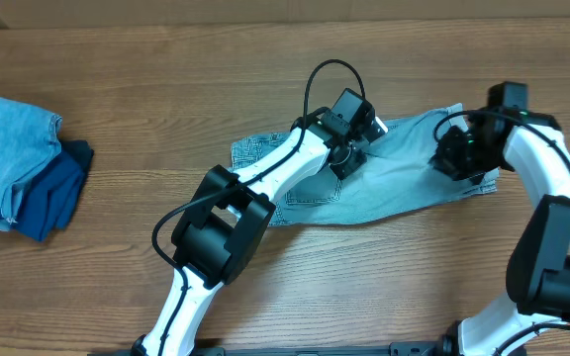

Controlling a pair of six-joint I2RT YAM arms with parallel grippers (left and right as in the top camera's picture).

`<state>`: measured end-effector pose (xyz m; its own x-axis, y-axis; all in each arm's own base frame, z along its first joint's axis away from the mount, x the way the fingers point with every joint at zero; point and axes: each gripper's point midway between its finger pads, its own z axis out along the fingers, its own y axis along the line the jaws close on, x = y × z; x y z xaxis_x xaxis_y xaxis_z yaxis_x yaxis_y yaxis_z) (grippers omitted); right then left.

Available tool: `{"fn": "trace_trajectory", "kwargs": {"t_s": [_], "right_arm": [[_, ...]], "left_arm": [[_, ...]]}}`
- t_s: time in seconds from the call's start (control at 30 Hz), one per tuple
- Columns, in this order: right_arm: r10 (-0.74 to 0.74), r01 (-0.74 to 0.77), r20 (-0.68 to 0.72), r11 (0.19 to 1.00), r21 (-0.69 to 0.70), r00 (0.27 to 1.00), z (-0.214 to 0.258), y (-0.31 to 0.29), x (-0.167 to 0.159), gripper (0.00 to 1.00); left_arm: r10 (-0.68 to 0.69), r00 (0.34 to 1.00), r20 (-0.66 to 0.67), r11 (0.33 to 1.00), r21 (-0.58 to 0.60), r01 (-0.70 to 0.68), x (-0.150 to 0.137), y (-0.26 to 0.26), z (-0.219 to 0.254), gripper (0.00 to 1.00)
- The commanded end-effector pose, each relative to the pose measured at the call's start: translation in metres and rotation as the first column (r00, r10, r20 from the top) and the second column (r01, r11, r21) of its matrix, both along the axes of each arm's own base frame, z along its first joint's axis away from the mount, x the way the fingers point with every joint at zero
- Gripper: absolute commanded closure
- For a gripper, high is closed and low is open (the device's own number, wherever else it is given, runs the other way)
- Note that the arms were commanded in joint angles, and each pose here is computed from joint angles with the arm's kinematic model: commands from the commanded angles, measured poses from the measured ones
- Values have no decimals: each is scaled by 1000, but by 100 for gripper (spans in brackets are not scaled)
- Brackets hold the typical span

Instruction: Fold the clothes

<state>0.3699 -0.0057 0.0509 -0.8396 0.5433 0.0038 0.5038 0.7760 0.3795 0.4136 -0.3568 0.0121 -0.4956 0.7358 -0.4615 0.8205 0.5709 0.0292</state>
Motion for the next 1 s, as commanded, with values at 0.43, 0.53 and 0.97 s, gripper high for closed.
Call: {"fn": "trace_trajectory", "kwargs": {"t_s": [0.43,0.53,0.97], "right_arm": [[13,-45,-308,994,-97,951,-77,26,-103,90],[13,-44,-302,994,-97,953,-77,26,-102,90],[95,-108,-190,992,-58,977,-57,33,-84,91]], "left_arm": [[299,930,212,948,48,-316,108,92,41,89],[216,973,78,976,-33,-214,89,66,80,89],[-84,985,-153,994,-78,73,12,-25,-4,94]]}}
